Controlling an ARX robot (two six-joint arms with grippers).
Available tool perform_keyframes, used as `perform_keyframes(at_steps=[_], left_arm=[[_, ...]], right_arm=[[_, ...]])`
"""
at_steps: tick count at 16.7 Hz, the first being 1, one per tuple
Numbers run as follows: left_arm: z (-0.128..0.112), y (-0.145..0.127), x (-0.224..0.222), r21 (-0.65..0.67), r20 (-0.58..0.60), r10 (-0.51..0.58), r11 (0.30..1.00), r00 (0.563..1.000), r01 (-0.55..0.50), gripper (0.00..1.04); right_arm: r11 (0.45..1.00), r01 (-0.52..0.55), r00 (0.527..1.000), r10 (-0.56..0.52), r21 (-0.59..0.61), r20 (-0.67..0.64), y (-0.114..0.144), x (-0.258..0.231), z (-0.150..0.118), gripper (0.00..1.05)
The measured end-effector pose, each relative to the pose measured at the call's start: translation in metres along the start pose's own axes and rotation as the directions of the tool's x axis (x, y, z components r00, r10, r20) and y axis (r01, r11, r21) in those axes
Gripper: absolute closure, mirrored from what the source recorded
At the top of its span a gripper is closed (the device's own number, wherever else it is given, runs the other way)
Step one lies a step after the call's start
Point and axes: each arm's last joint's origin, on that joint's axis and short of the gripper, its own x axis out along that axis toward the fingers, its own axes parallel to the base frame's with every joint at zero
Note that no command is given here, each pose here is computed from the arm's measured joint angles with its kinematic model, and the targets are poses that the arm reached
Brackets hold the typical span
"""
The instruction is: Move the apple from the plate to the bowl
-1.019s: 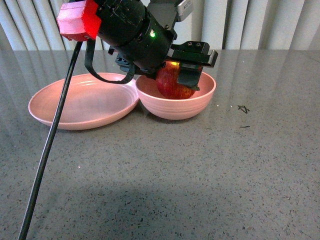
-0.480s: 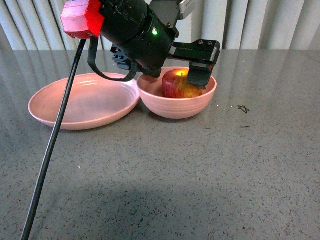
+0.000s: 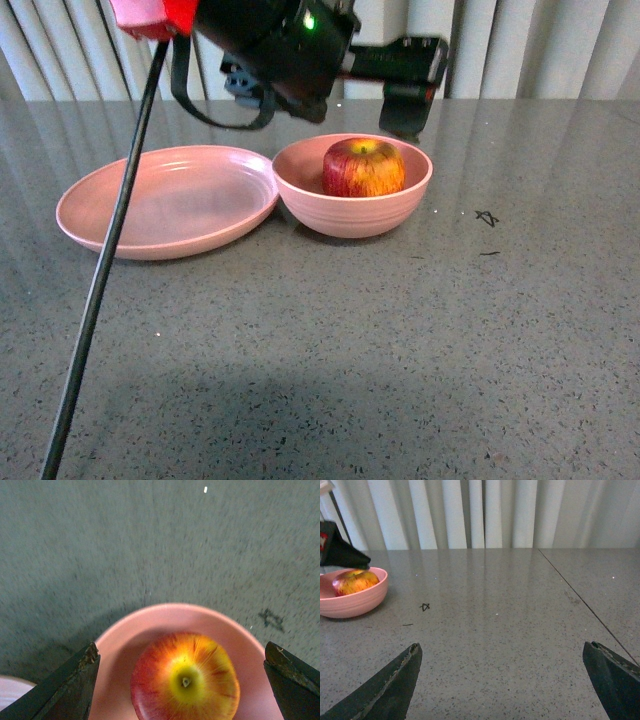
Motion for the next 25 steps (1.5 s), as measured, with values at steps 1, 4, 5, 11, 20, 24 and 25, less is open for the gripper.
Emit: perform_keyframes(at_steps=[1, 4, 5, 11, 20, 24, 25], left_arm=[[0.009, -0.001, -0.011, 0.004, 0.052, 0.001, 1.0, 0.999, -0.001, 0.07], [0.048, 0.001, -0.077, 0.005, 0.3, 0.011, 1.0, 0.954, -0.013, 0.07], [0.055, 0.004, -0.104, 0.008, 0.381, 0.024, 1.0, 0.924, -0.03, 0.07], [0.017, 0.034, -0.229, -0.1, 0.546, 0.278, 0.958, 0.79, -0.268, 0.07], [-0.132, 0.03, -0.277, -0.29, 0.468, 0.559, 0.829, 0.684, -0.479, 0.62], [-0.148, 0.028, -0.271, -0.292, 0.454, 0.563, 0.826, 0.691, -0.482, 0.75], [-0.153, 0.027, -0.27, -0.292, 0.447, 0.563, 0.826, 0.695, -0.482, 0.78]], right_arm=[[1.0, 0.0, 1.0, 0.0, 0.0, 0.0, 0.0, 0.0, 0.0, 0.07], [1.0, 0.0, 1.0, 0.0, 0.0, 0.0, 0.0, 0.0, 0.0, 0.07], [1.0, 0.0, 1.0, 0.0, 0.0, 0.0, 0.0, 0.0, 0.0, 0.07], [1.0, 0.0, 1.0, 0.0, 0.0, 0.0, 0.0, 0.0, 0.0, 0.07], [1.0, 0.0, 1.0, 0.0, 0.0, 0.0, 0.0, 0.0, 0.0, 0.07], [1.0, 0.0, 1.0, 0.0, 0.0, 0.0, 0.0, 0.0, 0.0, 0.07], [1.0, 0.0, 1.0, 0.0, 0.0, -0.001, 0.0, 0.0, 0.0, 0.07]])
